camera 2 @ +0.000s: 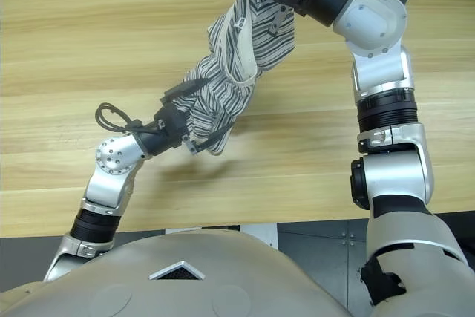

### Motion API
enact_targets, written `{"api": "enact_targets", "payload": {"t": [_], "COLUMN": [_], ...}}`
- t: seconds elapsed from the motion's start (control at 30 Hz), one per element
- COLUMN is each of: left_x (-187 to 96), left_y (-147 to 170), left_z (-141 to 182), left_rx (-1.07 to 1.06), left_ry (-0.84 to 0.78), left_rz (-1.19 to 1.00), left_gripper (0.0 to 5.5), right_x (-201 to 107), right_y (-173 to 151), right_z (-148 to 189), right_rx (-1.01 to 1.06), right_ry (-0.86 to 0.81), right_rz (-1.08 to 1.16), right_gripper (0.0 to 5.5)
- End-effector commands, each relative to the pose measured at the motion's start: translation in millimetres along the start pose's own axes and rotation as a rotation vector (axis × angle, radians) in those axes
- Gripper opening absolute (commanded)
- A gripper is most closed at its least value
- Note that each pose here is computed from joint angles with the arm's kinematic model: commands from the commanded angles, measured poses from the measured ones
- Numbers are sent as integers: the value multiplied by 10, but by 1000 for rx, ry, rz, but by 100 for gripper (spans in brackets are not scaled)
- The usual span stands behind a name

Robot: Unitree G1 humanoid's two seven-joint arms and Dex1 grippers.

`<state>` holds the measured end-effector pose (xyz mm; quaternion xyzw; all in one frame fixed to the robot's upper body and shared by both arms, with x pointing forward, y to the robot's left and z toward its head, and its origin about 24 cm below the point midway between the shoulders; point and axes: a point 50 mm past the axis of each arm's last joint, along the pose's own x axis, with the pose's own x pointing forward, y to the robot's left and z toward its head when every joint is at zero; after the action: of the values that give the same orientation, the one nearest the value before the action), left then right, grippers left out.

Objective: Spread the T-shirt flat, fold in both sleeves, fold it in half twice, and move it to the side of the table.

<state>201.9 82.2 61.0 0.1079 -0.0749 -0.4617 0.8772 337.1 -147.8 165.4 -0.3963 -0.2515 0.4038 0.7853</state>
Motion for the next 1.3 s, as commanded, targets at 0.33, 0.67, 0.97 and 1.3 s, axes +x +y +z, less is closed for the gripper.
{"api": "enact_targets", "payload": {"t": [0.33,0.67,0.97,1.3], "left_x": [430,501,771,823], "left_y": [-235,-457,-644,-751], "left_z": [8,-128,-68,48], "left_rx": [-276,-411,-468,-420], "left_ry": [7,117,116,85], "left_rz": [288,407,327,276], "left_gripper": [466,466,466,466], "right_x": [129,163,128,107], "right_y": [5,70,79,107], "right_z": [14,6,-17,-40], "right_rx": [-6,1,10,22], "right_ry": [-19,-17,-8,4], "right_rz": [21,45,50,54], "right_gripper": [10,10,10,10]}}
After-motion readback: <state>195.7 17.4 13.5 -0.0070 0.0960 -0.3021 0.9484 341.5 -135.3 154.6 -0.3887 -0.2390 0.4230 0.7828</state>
